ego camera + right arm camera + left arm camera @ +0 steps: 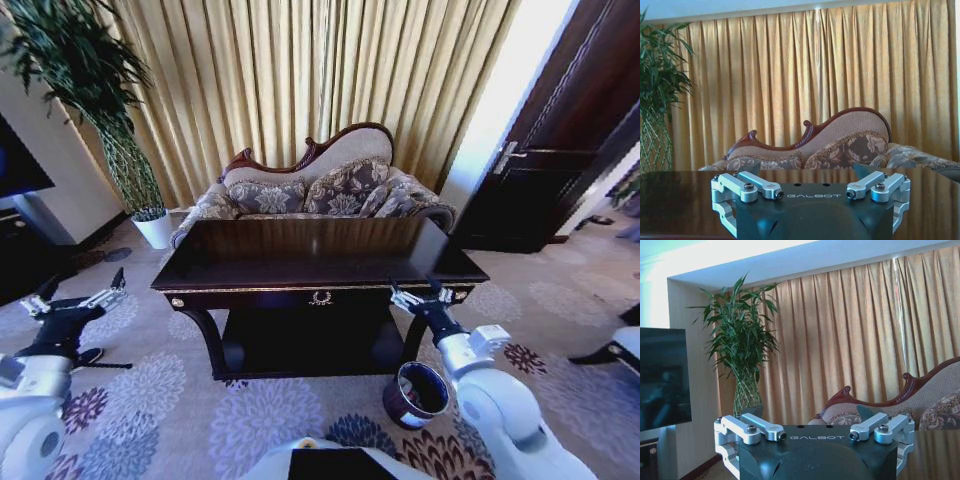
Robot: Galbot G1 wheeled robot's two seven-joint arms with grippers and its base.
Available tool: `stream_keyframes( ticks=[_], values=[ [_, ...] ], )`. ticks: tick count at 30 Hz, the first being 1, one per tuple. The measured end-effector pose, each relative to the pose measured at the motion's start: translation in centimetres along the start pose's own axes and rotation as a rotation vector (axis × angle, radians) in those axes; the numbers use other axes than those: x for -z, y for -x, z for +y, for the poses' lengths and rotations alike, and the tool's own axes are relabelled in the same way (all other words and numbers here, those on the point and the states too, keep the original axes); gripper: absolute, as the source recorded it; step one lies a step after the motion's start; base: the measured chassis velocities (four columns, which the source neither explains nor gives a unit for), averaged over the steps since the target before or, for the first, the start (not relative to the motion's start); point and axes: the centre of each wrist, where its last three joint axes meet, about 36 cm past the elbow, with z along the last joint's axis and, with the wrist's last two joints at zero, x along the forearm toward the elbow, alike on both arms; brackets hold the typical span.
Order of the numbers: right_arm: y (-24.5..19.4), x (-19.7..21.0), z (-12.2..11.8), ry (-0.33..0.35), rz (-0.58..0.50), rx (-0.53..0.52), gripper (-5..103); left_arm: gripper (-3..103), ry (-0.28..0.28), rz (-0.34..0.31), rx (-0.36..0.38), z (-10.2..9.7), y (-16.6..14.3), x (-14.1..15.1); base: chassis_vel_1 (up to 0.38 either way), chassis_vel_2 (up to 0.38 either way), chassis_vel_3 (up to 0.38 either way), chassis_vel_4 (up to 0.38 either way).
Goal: Move to the front of the table and place the trash on the table into the trash bin.
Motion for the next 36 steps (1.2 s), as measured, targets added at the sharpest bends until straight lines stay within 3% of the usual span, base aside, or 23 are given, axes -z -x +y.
stream_keyframes(
  ticks=[14,21,36],
  values=[
    [-0.6,0.5,0.5,-0.009,0.017,0.001,100,100,0.007,0.016,-0.019,-0.9,-0.5,1.2,0.000,0.000,0.000,0.000],
    [-0.5,0.4,0.1,-0.056,0.021,-0.040,100,100,0.002,0.035,-0.023,-1.9,-1.1,1.9,0.020,-0.024,-0.019,0.021],
    [-0.3,0.5,-0.5,-0.095,0.039,-0.048,100,100,0.016,0.065,-0.013,-1.8,-1.6,1.6,0.074,-0.078,-0.083,0.071]
  ],
)
